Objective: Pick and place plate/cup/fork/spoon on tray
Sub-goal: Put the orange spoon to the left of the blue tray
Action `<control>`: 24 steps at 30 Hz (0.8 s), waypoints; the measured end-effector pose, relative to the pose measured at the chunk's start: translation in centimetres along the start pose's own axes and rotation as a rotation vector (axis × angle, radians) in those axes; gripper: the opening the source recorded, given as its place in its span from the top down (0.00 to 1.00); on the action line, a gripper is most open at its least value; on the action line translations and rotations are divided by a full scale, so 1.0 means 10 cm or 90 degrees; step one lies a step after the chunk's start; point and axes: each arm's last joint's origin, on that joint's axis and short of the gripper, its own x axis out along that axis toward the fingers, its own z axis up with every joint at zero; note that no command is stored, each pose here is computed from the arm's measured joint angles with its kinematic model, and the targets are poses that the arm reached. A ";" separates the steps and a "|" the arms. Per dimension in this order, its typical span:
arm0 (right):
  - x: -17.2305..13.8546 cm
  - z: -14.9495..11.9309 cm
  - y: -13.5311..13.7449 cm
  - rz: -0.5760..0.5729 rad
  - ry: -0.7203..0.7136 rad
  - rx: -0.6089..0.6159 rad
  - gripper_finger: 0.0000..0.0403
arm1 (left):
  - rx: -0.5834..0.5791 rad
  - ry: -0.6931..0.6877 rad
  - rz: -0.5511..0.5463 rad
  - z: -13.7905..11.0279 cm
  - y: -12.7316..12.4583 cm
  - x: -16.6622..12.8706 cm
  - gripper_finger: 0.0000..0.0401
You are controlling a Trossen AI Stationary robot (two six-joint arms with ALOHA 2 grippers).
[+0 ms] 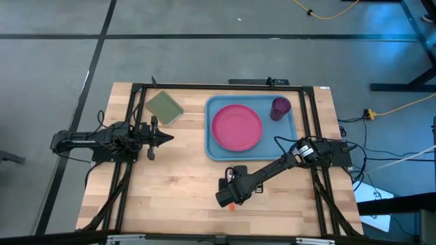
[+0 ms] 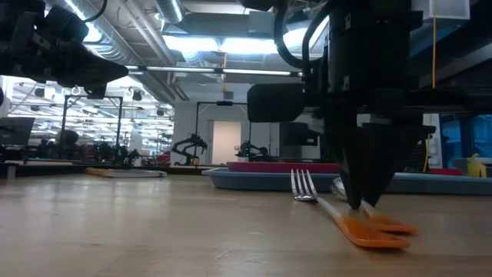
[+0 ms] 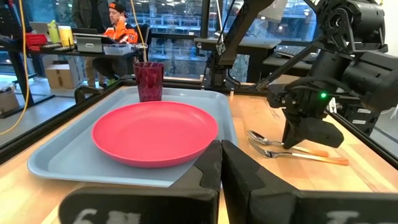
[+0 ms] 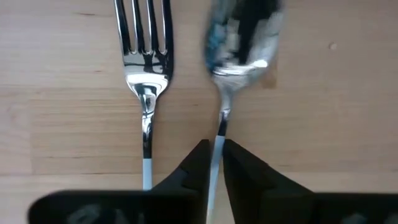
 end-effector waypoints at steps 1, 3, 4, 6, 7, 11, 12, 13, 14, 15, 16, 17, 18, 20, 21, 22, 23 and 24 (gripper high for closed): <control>0.00 0.00 0.00 0.000 0.000 0.000 0.89 | 0.000 0.000 0.000 0.00 0.00 0.00 1.00; 0.00 0.00 0.00 0.001 -0.005 -0.008 0.91 | 0.000 0.000 0.000 0.00 0.00 0.00 1.00; 0.00 0.01 0.00 0.004 -0.010 -0.014 0.93 | 0.000 0.000 0.000 0.00 0.00 0.00 1.00; 0.00 -0.01 -0.01 0.006 -0.021 -0.019 0.96 | 0.000 0.000 0.000 0.00 0.00 0.00 1.00; -0.01 -0.01 -0.02 0.006 -0.027 -0.021 0.97 | 0.000 0.000 0.000 0.00 0.00 0.00 1.00; -0.05 -0.03 -0.08 -0.014 -0.042 -0.033 0.97 | 0.000 0.000 0.000 0.00 0.00 0.00 1.00; -0.07 -0.04 -0.09 -0.016 -0.044 -0.034 0.97 | 0.000 0.000 0.000 0.00 0.00 0.00 1.00; -0.12 -0.06 -0.10 -0.015 -0.044 -0.032 0.97 | 0.000 0.000 0.000 0.00 0.00 0.00 1.00; -0.17 -0.07 -0.12 -0.014 -0.044 -0.033 0.98 | 0.000 0.000 0.000 0.00 0.00 0.00 1.00; -0.23 -0.08 -0.13 -0.015 -0.045 -0.035 0.98 | 0.000 0.000 0.000 0.00 0.00 0.00 1.00; -0.29 -0.08 -0.15 -0.018 -0.048 -0.038 0.99 | 0.000 0.000 0.000 0.00 0.00 0.00 1.00; -0.34 -0.08 -0.16 -0.021 -0.049 -0.038 0.99 | 0.000 0.000 0.000 0.00 0.00 0.00 1.00; -0.39 -0.09 -0.18 -0.024 -0.052 -0.034 0.99 | 0.000 0.000 0.000 0.00 0.00 0.00 1.00; -0.46 -0.09 -0.24 -0.041 -0.064 -0.025 0.99 | 0.000 0.000 0.000 0.00 0.00 0.00 1.00; -0.51 -0.09 -0.27 -0.043 -0.068 -0.021 0.99 | 0.000 0.000 0.000 0.00 0.00 0.00 1.00; -0.55 -0.08 -0.30 -0.045 -0.070 -0.014 0.99 | 0.000 0.000 0.000 0.00 0.00 0.00 1.00; -0.59 -0.08 -0.33 -0.048 -0.073 -0.013 0.99 | 0.000 0.000 0.001 0.00 0.00 0.00 1.00; -0.63 -0.06 -0.37 -0.053 -0.077 -0.011 0.99 | 0.000 0.000 0.000 0.00 0.00 0.00 1.00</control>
